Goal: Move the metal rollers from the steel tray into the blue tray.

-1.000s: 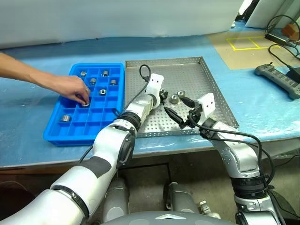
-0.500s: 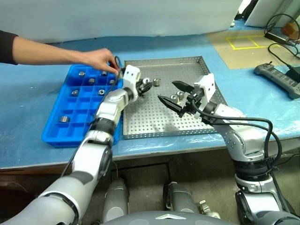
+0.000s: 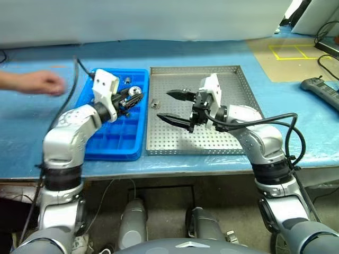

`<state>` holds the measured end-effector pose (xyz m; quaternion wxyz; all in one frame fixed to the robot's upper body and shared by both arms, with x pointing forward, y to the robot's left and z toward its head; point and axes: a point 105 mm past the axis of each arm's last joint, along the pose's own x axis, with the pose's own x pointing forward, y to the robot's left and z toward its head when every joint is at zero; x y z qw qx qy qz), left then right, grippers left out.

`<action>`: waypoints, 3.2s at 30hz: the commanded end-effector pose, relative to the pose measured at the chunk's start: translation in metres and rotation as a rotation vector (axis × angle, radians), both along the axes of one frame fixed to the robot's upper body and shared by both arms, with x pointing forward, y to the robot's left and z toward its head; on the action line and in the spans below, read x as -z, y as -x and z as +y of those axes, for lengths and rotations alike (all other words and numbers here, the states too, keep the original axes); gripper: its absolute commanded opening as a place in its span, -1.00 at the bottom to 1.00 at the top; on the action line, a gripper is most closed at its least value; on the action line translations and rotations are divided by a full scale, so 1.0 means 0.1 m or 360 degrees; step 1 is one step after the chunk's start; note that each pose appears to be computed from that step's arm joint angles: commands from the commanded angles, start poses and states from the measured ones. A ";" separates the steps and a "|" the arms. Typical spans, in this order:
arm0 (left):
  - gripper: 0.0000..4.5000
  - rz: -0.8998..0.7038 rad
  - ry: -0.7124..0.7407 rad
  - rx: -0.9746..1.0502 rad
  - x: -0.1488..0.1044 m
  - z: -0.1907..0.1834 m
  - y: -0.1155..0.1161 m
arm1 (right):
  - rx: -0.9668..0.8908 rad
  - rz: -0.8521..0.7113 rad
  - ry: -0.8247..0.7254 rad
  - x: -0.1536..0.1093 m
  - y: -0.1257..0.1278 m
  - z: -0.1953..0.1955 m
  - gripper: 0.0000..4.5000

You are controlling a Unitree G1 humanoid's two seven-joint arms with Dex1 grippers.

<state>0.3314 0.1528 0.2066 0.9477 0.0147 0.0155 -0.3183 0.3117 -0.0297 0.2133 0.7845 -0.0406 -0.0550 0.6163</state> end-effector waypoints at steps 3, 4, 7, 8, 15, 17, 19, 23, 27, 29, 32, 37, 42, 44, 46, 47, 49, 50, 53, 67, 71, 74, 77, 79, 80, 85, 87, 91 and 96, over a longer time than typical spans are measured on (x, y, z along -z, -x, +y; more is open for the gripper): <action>-0.15 -0.0063 -0.0024 -0.0183 -0.16 0.38 0.28 | -0.0208 -0.0025 -0.0022 -0.07 0.03 0.22 1.00; -0.15 -0.0064 -0.0012 -0.0209 -0.16 0.41 0.32 | -0.0231 -0.0022 -0.0022 -0.06 0.04 0.26 1.00; -0.15 -0.0068 0.0005 -0.0321 -0.14 0.50 0.37 | -0.0271 -0.0054 -0.0027 -0.08 0.07 0.38 1.00; -0.15 -0.0074 0.0003 -0.0373 -0.12 0.53 0.37 | -0.0271 -0.0055 -0.0039 -0.09 0.06 0.41 1.00; -0.15 -0.0150 0.0059 -0.0714 -0.07 0.68 0.13 | -0.0214 -0.0047 -0.0076 -0.08 0.01 0.48 1.00; -0.15 -0.0157 0.0092 -0.0798 -0.04 0.69 0.02 | -0.0127 -0.0063 -0.0092 -0.11 -0.07 0.48 1.00; -0.15 -0.0164 0.0110 -0.0805 -0.02 0.64 -0.06 | -0.0088 -0.0060 -0.0108 -0.12 -0.12 0.47 1.00; -0.15 -0.0111 0.0150 -0.0772 0.10 0.52 -0.25 | -0.0039 -0.0044 -0.0107 -0.09 -0.15 0.44 1.00; -0.15 -0.0073 0.0140 -0.0815 0.21 0.52 -0.37 | 0.0020 -0.0049 -0.0079 -0.04 -0.18 0.36 1.00; -0.15 -0.0041 0.0159 -0.0847 0.27 0.54 -0.42 | 0.0041 -0.0044 -0.0073 -0.01 -0.19 0.33 1.00; -0.15 -0.0026 0.0130 -0.0870 0.35 0.56 -0.47 | 0.0065 -0.0045 -0.0065 0.01 -0.20 0.30 1.00; -0.15 0.0037 0.0104 -0.0879 0.49 0.60 -0.52 | 0.0112 -0.0047 -0.0056 0.05 -0.24 0.25 1.00; -0.15 0.0070 0.0092 -0.0813 0.56 0.47 -0.60 | 0.0138 -0.0047 -0.0065 0.07 -0.26 0.23 1.00; -0.15 0.0077 0.0084 -0.0802 0.58 0.44 -0.64 | 0.0150 -0.0049 -0.0069 0.07 -0.26 0.23 1.00; -0.15 0.0083 0.0064 -0.0789 0.60 0.43 -0.66 | 0.0165 -0.0050 -0.0072 0.07 -0.26 0.21 1.00; -0.15 0.0087 0.0056 -0.0787 0.62 0.43 -0.68 | 0.0174 -0.0051 -0.0073 0.06 -0.26 0.21 1.00; -0.15 0.0093 0.0060 -0.0792 0.64 0.44 -0.71 | 0.0189 -0.0055 -0.0074 0.05 -0.26 0.18 1.00; -0.15 0.0091 0.0063 -0.0796 0.64 0.44 -0.72 | 0.0196 -0.0058 -0.0072 0.05 -0.26 0.17 1.00; 0.24 0.0092 0.0068 -0.0771 0.64 0.43 -0.74 | 0.0219 -0.0065 -0.0072 0.02 -0.25 0.15 1.00; 0.84 -0.0124 0.0085 -0.0367 0.12 0.07 -0.91 | 0.0435 -0.0105 -0.0060 -0.10 -0.34 -0.15 1.00; 0.84 -0.0114 0.0098 -0.0185 0.08 -0.15 -0.95 | 0.0591 -0.0117 -0.0040 -0.07 -0.44 -0.40 1.00; 0.84 -0.0124 0.0105 -0.0007 0.05 -0.38 -0.93 | 0.0687 -0.0125 -0.0024 -0.05 -0.46 -0.56 1.00; 0.84 -0.0117 0.0074 0.0131 0.05 -0.64 -0.97 | 0.0757 -0.0126 -0.0011 -0.03 -0.44 -0.67 1.00; 0.84 -0.0129 0.0003 0.0227 0.04 -0.81 -1.01 | 0.0774 -0.0121 -0.0006 0.00 -0.41 -0.69 1.00; 0.84 -0.0128 -0.0060 0.0259 0.04 -0.88 -1.04 | 0.0779 -0.0118 -0.0005 0.01 -0.39 -0.69 1.00; 0.84 -0.0113 -0.0369 0.0340 -0.17 -1.09 -1.19 | 0.0811 -0.0103 -0.0014 0.05 -0.32 -0.67 1.00; 0.84 -0.0102 -0.0534 0.0443 -0.23 -1.15 -1.16 | 0.0824 -0.0096 -0.0014 0.07 -0.30 -0.68 1.00; 0.84 -0.0258 -0.0972 0.0806 -0.33 -1.20 -1.00 | 0.0840 -0.0078 -0.0013 0.10 -0.28 -0.68 1.00; 0.84 0.0028 -0.1447 0.1008 -0.11 -0.92 -0.93 | 0.0832 -0.0053 -0.0003 0.16 -0.29 -0.66 1.00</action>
